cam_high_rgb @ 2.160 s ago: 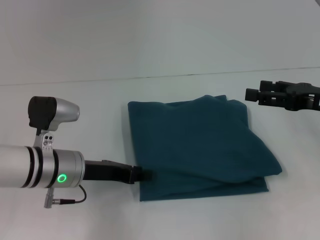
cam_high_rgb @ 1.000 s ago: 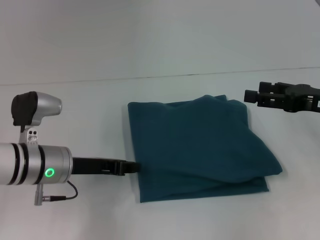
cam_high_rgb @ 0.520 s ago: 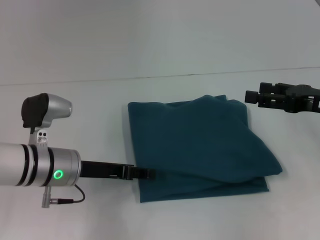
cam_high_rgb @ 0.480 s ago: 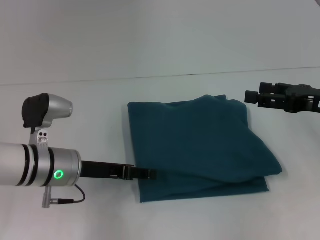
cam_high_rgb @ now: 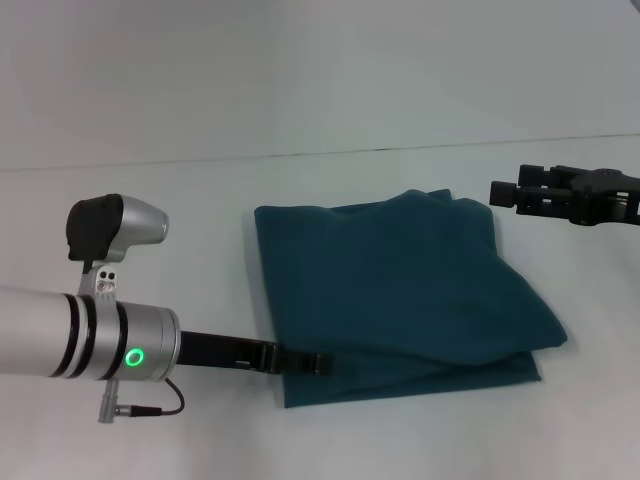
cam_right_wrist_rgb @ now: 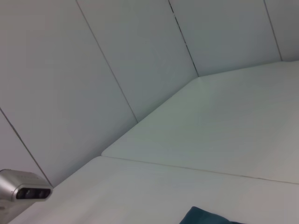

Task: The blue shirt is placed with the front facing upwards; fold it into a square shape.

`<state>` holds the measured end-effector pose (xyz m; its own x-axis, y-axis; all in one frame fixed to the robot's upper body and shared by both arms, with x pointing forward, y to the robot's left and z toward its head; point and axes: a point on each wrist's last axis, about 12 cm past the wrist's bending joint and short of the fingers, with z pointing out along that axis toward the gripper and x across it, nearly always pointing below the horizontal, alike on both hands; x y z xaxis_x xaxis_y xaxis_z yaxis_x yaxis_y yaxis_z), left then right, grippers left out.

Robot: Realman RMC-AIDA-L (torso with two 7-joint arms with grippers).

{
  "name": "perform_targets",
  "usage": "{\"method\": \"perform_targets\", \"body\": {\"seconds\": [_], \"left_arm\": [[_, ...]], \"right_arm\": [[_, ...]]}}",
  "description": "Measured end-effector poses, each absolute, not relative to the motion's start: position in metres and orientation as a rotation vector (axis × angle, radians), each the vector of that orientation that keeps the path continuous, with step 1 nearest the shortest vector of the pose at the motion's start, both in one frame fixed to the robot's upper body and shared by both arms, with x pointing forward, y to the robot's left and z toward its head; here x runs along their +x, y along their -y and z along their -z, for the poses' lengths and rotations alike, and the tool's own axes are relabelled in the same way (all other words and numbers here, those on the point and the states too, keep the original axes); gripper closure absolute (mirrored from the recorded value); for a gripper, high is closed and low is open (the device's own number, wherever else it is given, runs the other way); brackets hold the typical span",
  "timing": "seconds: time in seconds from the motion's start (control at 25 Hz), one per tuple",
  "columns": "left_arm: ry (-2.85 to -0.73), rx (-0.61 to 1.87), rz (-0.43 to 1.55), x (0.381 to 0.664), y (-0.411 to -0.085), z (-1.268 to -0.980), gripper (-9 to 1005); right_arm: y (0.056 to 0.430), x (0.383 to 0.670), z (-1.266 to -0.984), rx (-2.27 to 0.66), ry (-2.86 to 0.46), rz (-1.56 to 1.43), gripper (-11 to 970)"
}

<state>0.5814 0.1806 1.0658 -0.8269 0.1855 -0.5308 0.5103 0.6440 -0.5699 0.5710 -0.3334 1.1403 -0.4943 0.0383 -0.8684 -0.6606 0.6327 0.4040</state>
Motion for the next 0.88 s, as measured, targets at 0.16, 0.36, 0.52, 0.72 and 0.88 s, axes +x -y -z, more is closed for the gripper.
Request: {"method": "perform_targets", "body": {"seconds": [0.16,0.36,0.52,0.72,0.88], "left_arm": [[-2.435,0.563,1.030,0.5818,-0.1787,-1.0664,111],[-2.436,0.602,1.003,0.5823,-0.1750,-1.0664,122],[-2.439,0.616,0.941,0.5853,-0.1746,-1.0646,142],[-2.438,0.613,0.918,0.5875,-0.1742,-1.0648,167],[-2.438,0.620,0.919,0.5876,-0.1733,-1.0653,408]], "right_arm": [[0.3337,0.5707,-1.1403,-0.493,-1.911,-0.932,38],[0.3343,0.5703,-1.1400,-0.493,-1.910,-0.929,37],[0.3343,0.5704,-1.1401,-0.494,-1.909,-0.928,37],[0.3343,0.5704,-1.1402,-0.490,-1.909,-0.931,38],[0.3345,0.5703,-1.1403,-0.489,-1.906,-0.930,38]]}}
